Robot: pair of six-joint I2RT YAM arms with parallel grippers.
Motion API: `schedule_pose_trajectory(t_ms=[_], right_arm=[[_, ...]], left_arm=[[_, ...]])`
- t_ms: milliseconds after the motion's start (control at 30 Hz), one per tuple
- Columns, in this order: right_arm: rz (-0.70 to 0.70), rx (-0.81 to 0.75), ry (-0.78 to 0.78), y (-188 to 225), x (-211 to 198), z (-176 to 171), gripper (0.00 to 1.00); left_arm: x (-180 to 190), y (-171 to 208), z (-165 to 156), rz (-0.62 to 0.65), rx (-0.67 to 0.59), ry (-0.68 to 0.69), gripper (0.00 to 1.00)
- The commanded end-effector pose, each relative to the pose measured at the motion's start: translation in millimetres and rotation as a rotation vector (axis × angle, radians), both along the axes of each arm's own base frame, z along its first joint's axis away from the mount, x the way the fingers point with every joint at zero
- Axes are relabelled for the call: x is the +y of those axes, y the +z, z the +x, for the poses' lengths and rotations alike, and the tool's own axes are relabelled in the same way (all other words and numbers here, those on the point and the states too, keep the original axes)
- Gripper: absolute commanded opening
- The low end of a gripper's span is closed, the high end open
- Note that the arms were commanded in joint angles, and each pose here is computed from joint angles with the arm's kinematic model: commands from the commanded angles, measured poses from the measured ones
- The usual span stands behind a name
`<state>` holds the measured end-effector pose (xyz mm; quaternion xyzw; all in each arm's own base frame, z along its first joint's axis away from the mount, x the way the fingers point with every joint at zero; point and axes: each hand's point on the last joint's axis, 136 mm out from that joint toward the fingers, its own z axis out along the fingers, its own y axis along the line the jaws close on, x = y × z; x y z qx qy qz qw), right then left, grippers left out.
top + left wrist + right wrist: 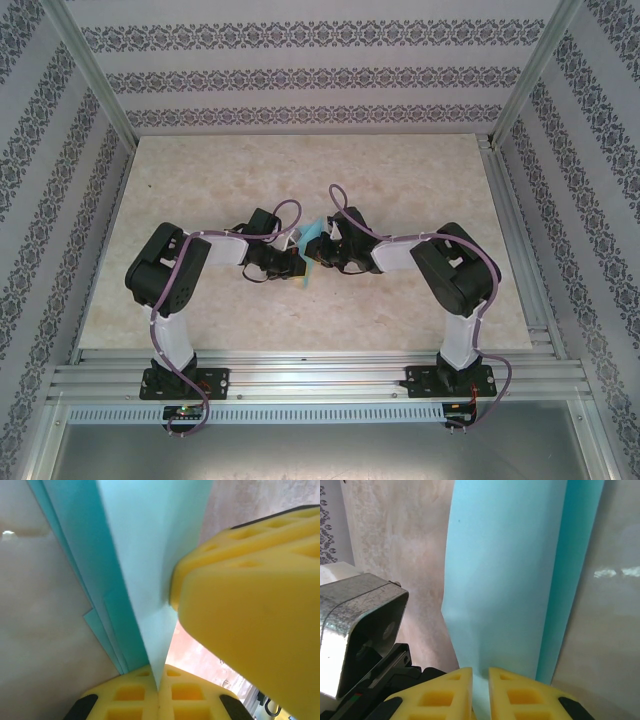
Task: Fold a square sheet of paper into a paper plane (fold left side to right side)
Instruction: Fold the wing for the fifth time at the center of the table.
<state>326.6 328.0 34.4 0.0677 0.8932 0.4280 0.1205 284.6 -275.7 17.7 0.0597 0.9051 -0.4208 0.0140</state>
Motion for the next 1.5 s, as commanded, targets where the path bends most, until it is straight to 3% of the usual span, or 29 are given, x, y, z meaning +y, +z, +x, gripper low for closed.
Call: schedule_pose_trajectory(t_ms=[0, 533, 1067, 1467], right_arm=[[-0.024, -0.003, -0.036, -14, -8, 5, 0.17], [-0.076, 0.017, -0.064, -28, -23, 4, 0.17], [-0.065, -0.077, -0.053, 18, -27, 8, 0.18], [-0.024, -0.084, -0.029, 32, 3, 17, 0.17]], left_arm=[[12, -44, -16, 0.112, 0.063, -0.009, 0.00], [9, -47, -21, 0.102, 0.096, -0.036, 0.00], [10, -54, -24, 0.122, 0.135, -0.060, 0.00], [10, -56, -23, 0.131, 0.140, -0.064, 0.00]])
